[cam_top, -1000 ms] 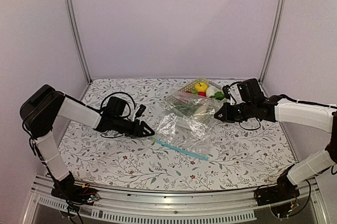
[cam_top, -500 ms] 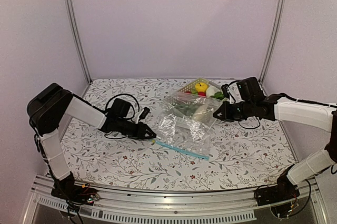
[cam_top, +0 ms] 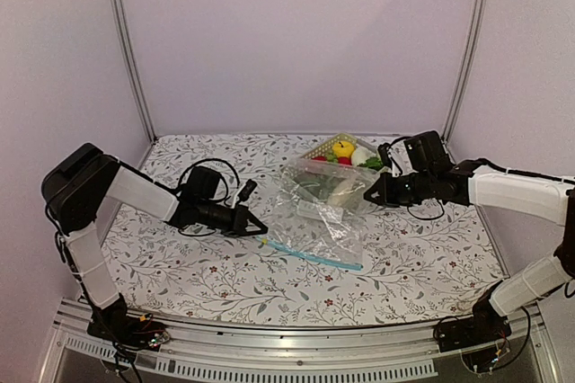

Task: Place the food in the zip-top bag and seal the zipper
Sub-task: Pass from the right arm to the left, then pass from the left arm to the right, then hold the zipper from the zipper food storage bag.

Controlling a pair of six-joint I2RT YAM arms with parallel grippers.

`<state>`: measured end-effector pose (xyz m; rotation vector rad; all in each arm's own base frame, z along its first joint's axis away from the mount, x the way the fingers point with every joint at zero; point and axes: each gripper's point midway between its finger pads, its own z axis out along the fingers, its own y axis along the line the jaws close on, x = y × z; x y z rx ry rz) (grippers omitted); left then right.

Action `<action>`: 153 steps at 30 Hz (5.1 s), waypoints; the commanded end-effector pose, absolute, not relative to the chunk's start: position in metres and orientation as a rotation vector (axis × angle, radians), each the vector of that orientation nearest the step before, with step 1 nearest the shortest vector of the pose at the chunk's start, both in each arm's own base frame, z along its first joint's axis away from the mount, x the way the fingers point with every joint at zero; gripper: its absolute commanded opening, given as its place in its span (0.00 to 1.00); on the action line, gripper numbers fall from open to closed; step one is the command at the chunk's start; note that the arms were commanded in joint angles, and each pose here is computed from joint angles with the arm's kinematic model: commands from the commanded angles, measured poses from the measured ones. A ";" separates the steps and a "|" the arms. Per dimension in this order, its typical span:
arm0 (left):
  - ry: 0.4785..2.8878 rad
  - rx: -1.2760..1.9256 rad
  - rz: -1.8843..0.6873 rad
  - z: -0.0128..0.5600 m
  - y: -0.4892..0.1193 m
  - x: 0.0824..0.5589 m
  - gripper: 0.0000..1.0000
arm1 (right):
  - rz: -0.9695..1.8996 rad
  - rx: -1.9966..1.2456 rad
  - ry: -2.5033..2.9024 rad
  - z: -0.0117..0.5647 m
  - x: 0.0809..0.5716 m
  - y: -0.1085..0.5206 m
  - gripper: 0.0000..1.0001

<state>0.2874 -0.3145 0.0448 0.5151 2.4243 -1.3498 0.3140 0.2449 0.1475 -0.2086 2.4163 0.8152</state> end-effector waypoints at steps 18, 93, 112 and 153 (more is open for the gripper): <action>2.442 0.294 -1.411 0.146 -0.307 0.271 0.00 | 0.654 -0.282 2.258 0.218 0.298 0.211 0.89; 2.209 0.449 -0.891 0.297 -0.232 0.251 0.64 | 0.407 -0.999 1.938 0.267 0.242 0.440 0.00; 1.709 1.160 -0.788 0.351 -0.287 0.220 0.66 | 1.054 -1.282 2.033 0.332 0.187 0.391 0.00; 1.748 1.366 -1.228 0.315 -0.353 0.197 0.53 | 1.159 -1.356 2.168 0.280 0.186 0.400 0.00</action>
